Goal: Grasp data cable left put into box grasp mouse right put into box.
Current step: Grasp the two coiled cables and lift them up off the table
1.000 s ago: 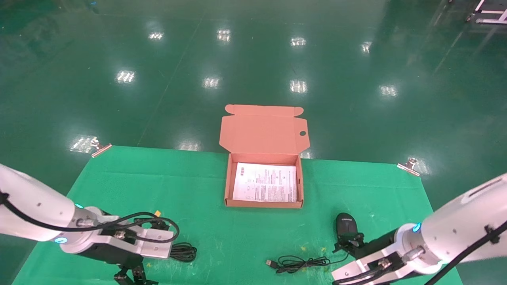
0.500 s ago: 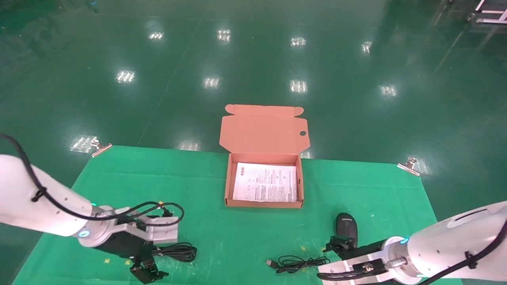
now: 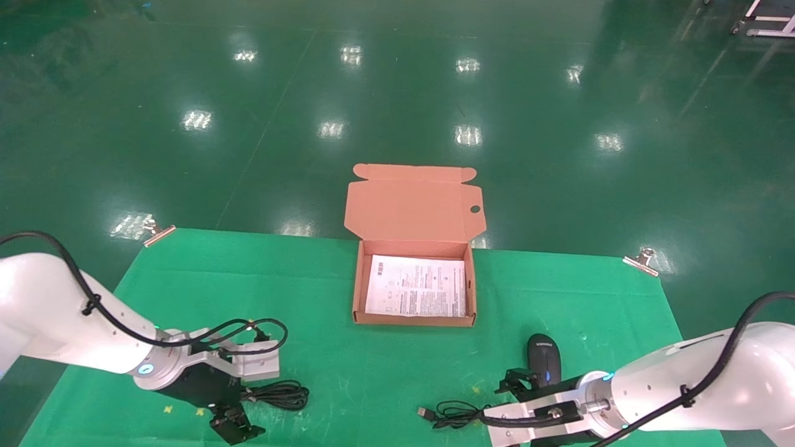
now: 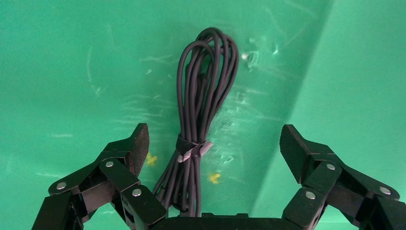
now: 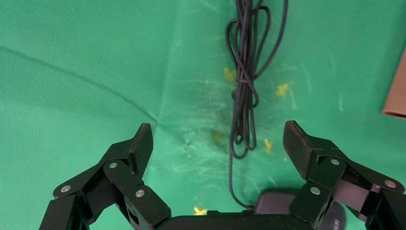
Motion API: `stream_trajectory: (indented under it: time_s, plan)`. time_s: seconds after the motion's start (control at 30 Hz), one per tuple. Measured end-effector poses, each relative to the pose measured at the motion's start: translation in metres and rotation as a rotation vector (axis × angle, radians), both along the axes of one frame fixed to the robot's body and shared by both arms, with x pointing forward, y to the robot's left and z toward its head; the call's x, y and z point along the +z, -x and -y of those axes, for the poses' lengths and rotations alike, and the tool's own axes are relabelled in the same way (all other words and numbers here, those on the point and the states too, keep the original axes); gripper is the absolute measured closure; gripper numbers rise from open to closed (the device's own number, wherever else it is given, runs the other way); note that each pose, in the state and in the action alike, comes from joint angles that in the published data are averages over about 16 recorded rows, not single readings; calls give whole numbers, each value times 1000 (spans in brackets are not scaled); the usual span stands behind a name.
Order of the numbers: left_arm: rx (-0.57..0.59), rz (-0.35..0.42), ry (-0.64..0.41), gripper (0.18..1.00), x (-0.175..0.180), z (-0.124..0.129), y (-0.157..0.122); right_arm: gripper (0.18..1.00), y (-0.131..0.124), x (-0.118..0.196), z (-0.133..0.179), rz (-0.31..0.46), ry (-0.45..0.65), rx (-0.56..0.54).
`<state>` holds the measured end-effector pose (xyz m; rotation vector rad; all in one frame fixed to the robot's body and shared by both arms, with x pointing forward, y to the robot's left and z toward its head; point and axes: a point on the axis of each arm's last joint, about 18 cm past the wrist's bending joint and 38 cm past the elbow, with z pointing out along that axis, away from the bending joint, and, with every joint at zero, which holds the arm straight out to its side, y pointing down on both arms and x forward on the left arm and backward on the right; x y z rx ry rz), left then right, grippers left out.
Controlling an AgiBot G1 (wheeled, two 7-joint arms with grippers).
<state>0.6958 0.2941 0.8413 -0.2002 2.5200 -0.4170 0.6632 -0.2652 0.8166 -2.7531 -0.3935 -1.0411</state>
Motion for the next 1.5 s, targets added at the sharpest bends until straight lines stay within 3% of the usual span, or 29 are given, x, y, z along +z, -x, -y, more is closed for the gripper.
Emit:
stream_trajectory:
  time_s: [0.5, 0.77, 1.17, 1.5]
  plan:
    - [23, 11, 0, 194, -7, -13, -8, 185, -14, -12, -3, 34, 19, -12]
    - [22, 12, 2, 236, -7, -13, -8, 230, -14, -12, -2, 34, 19, -11]
    - [18, 11, -4, 416, -7, -12, -7, 408, -13, -11, -2, 32, 19, -10]
    - [16, 11, -6, 660, -7, -12, -7, 635, -13, -11, -2, 32, 18, -10]
